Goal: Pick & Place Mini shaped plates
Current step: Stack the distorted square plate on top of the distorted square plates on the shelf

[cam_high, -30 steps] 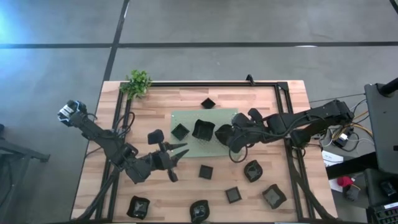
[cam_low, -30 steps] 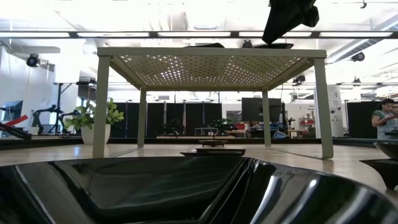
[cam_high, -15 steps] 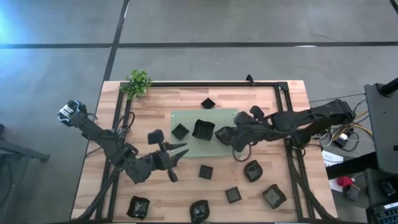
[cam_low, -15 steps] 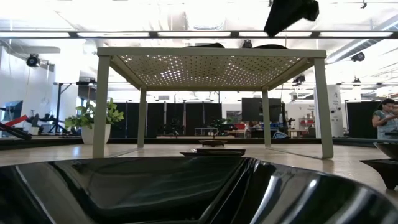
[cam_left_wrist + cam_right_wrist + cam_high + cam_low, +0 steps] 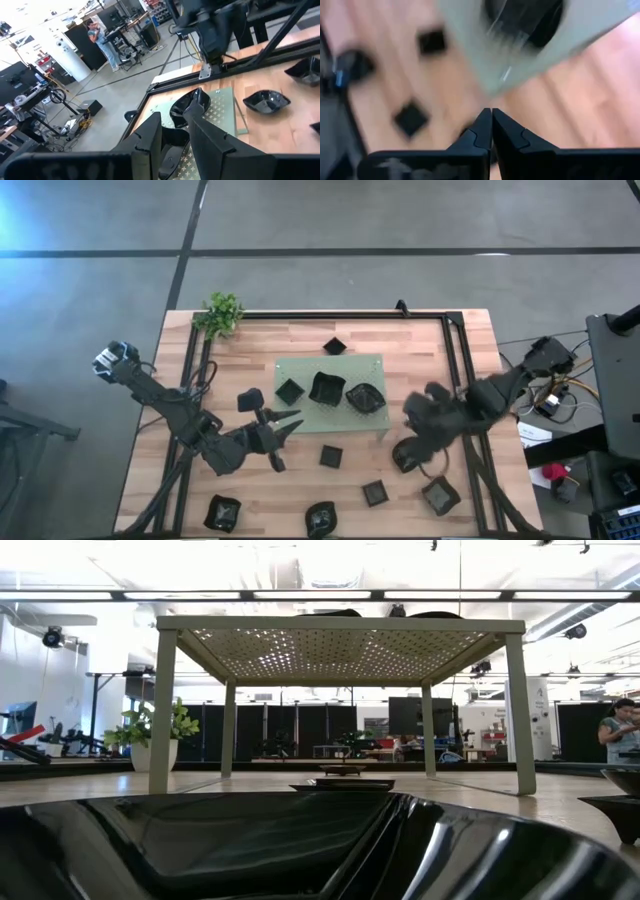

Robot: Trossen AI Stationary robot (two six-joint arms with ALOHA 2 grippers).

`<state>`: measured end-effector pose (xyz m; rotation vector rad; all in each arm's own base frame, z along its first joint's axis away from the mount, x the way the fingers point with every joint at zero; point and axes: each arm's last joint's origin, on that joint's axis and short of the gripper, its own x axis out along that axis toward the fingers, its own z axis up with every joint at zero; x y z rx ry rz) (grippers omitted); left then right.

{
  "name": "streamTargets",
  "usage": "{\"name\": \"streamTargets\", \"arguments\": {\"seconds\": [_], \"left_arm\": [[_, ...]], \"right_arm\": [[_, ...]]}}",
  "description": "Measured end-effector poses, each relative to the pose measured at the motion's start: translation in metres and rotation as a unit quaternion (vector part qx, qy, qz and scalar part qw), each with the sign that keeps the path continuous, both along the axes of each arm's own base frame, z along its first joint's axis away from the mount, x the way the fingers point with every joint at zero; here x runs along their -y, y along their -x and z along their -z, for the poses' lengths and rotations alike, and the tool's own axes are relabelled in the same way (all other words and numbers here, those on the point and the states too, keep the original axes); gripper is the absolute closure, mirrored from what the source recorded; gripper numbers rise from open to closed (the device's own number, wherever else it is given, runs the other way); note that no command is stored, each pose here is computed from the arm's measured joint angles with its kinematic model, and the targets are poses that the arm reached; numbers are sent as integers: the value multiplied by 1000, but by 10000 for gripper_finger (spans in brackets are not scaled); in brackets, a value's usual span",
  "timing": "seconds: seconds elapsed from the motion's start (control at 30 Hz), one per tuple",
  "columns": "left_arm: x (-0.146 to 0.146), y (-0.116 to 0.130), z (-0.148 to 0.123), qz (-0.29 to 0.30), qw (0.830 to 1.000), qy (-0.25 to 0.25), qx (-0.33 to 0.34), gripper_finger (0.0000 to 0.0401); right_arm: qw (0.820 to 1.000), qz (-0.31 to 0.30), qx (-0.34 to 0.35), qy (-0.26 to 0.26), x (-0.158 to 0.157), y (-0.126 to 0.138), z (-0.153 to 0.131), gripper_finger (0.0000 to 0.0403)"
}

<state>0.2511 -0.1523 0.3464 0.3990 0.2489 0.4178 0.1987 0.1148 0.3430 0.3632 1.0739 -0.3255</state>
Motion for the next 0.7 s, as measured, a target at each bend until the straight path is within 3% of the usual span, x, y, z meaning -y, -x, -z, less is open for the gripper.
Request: {"name": "streamTargets", "arguments": {"seconds": [0.13, 0.4, 0.7], "left_arm": [[-1, 0, 2, -1, 1000, -7, -10, 305], [0, 0, 3, 9, 1000, 2, -12, 304], [5, -1, 7, 112, 992, 41, -41, 305]], "right_arm": [[995, -65, -69, -32, -30, 13, 15, 392], [981, -153, -122, -4, -79, 38, 45, 392], [968, -219, -123, -19, -111, 43, 63, 392]]}}
